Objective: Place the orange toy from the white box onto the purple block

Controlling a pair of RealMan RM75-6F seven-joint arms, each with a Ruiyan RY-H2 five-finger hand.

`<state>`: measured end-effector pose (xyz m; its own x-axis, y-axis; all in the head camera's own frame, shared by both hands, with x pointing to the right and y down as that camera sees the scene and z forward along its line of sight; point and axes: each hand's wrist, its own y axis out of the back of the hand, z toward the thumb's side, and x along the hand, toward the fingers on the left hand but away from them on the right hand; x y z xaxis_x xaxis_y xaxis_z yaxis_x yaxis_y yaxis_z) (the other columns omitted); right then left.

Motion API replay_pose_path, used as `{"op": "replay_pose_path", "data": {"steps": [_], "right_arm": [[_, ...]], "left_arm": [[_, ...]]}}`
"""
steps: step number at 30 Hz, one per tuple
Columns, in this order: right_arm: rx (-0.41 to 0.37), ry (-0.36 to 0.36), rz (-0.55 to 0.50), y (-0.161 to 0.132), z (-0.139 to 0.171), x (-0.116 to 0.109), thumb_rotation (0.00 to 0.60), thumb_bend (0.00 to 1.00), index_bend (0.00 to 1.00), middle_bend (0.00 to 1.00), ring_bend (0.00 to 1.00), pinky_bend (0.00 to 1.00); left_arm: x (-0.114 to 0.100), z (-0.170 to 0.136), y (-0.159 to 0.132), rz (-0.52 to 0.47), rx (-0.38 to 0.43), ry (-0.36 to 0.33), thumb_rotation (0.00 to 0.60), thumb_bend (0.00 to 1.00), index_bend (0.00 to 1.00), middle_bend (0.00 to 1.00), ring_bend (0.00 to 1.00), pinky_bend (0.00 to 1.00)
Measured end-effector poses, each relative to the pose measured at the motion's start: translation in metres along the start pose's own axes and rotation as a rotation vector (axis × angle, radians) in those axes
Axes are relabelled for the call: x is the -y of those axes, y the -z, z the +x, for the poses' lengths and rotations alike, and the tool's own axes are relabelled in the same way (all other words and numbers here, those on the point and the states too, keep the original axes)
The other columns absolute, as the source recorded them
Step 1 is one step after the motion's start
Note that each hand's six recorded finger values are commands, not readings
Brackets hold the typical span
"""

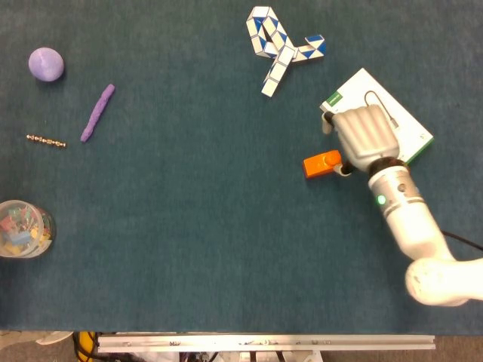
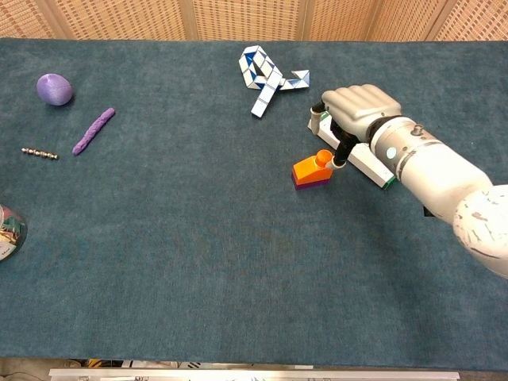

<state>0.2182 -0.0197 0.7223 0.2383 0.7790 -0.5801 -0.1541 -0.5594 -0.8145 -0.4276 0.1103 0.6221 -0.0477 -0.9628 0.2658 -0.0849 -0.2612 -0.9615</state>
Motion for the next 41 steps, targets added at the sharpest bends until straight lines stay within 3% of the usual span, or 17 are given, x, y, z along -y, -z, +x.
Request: {"op": "replay_pose_path", "data": {"steps": [4,8,20,25,32,41], "right_arm": [[0.011,0.052,-0.017,0.022,0.010,-0.012,0.600,0.00,0.42,0.66,0.63,0.74],[0.030,0.091,-0.055,0.047,0.021,-0.020,0.600,0.07,0.42,0.58,0.55,0.68],[0.082,0.269,-0.037,0.125,0.074,-0.037,0.600,0.09,0.42,0.57,0.54,0.66],[0.158,0.329,-0.023,0.164,0.110,-0.043,0.600,0.09,0.42,0.57,0.54,0.66],[0.267,0.331,-0.002,0.200,0.153,-0.040,0.600,0.09,0.42,0.57,0.54,0.66],[0.328,0.335,-0.026,0.217,0.186,-0.031,0.600,0.09,0.42,0.58,0.54,0.66]], "left_arm": [[-0.003,0.000,0.002,-0.013,-0.015,-0.013,0.600,0.14,0.20,0.23,0.20,0.08],[-0.004,0.002,0.004,-0.008,-0.032,-0.022,0.600,0.14,0.20,0.23,0.20,0.08],[-0.002,0.004,0.002,0.022,-0.053,-0.032,0.600,0.14,0.20,0.23,0.20,0.08],[-0.003,0.002,0.000,0.022,-0.053,-0.044,0.600,0.14,0.20,0.23,0.20,0.08],[-0.005,-0.001,-0.002,0.026,-0.057,-0.056,0.600,0.14,0.20,0.23,0.20,0.08],[-0.005,-0.001,-0.012,0.022,-0.037,-0.055,0.600,0.14,0.20,0.23,0.20,0.08]]}}
